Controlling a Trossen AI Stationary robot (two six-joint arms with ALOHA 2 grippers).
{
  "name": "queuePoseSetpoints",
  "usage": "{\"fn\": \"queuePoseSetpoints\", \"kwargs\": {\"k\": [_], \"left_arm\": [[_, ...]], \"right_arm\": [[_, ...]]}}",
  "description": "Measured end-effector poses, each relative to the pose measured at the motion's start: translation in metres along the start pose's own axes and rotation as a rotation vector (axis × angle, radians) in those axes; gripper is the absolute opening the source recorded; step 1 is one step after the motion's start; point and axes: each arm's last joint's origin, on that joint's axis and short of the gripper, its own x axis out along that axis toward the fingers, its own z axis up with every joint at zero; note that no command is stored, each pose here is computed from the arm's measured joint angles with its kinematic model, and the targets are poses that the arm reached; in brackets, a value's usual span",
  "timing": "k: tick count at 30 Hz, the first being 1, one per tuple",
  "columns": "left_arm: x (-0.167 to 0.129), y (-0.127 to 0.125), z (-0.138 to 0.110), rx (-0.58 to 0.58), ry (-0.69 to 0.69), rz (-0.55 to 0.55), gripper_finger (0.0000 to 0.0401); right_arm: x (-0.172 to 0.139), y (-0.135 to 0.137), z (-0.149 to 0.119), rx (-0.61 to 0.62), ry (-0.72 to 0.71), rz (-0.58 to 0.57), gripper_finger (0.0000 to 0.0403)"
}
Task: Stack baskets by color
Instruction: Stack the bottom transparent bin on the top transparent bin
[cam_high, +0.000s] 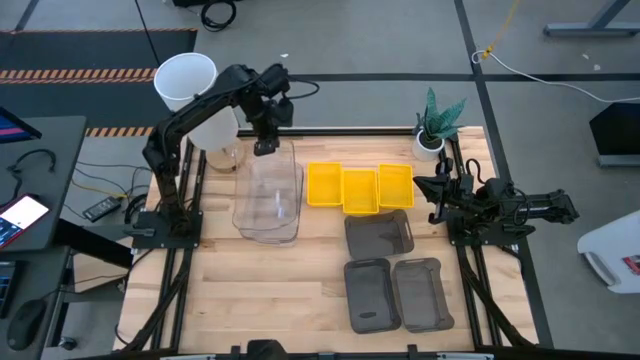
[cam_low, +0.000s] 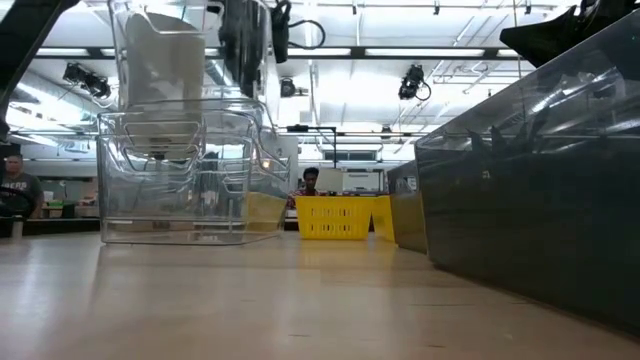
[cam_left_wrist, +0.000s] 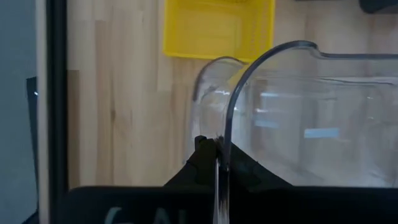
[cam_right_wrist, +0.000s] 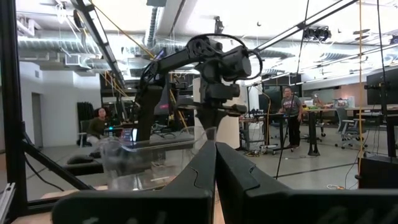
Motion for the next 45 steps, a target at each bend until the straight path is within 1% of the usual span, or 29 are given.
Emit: {"fn": "queuePoseSetpoints", "kwargs": {"k": [6, 11, 25, 37, 41, 45], "left_arm": [[-0.001, 0.01, -0.005, 0.017, -0.013, 0.014, 0.0006], [-0.001, 0.012, -0.004, 0.059, -0.026, 0.031, 0.0006], [0.001, 0.006, 0.002, 0.093, -0.027, 0.036, 0.0006], [0.002, 0.003, 0.003, 0.094, -0.025, 0.032, 0.0006], [0.003, -0.001, 0.006, 0.107, -0.024, 0.028, 0.0006], [0.006, -0.007, 0.01, 0.132, 0.001, 0.052, 0.0006]], "right_arm": [[0.0, 0.0, 0.0, 0.0, 0.0, 0.0, 0.0016], [0.0, 0.0, 0.0, 0.0, 0.0, 0.0, 0.0016], [0.0, 0.0, 0.0, 0.0, 0.0, 0.0, 0.0016], [0.0, 0.0, 0.0, 0.0, 0.0, 0.0, 0.0016], [0.0, 0.0, 0.0, 0.0, 0.0, 0.0, 0.0016], [0.0, 0.0, 0.0, 0.0, 0.0, 0.0, 0.0016]]}}
